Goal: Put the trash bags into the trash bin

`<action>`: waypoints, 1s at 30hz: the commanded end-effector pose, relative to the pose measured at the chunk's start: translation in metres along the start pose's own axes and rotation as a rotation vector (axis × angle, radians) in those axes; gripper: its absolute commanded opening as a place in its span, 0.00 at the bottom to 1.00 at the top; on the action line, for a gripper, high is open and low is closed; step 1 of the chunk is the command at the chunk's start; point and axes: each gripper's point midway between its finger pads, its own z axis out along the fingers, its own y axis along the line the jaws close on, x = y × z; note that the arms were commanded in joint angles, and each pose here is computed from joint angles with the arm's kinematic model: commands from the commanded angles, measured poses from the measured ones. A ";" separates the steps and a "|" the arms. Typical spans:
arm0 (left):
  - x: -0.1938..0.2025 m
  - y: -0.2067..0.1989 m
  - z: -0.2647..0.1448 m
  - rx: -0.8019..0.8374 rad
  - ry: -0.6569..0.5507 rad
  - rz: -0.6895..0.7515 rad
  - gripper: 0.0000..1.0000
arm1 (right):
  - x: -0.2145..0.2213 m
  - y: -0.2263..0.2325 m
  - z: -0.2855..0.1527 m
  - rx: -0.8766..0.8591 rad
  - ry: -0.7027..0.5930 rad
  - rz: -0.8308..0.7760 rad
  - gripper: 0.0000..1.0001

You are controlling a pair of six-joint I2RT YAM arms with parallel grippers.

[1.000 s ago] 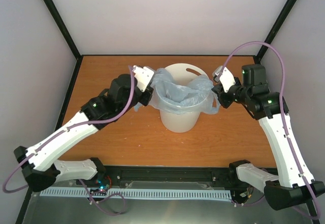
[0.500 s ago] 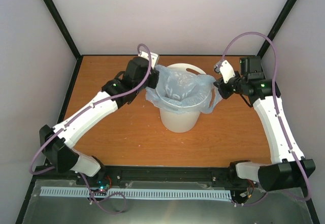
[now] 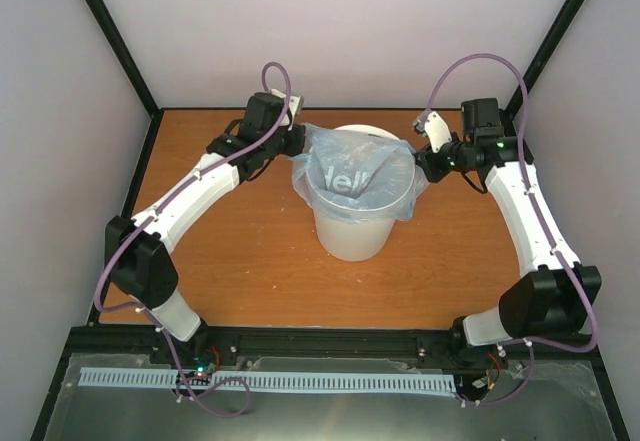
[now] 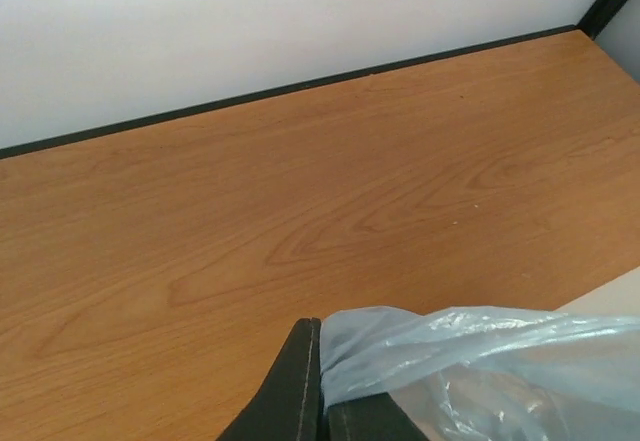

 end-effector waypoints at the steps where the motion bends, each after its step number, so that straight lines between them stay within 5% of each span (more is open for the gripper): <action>1: -0.016 -0.005 -0.006 0.069 -0.054 -0.028 0.01 | -0.005 -0.006 0.009 -0.025 -0.018 0.015 0.03; 18: 0.081 -0.007 0.016 0.162 0.087 -0.163 0.01 | 0.044 0.008 0.049 -0.213 0.085 0.156 0.03; 30: 0.115 -0.006 -0.005 0.194 0.063 -0.218 0.01 | 0.070 0.010 0.051 -0.247 0.119 0.211 0.03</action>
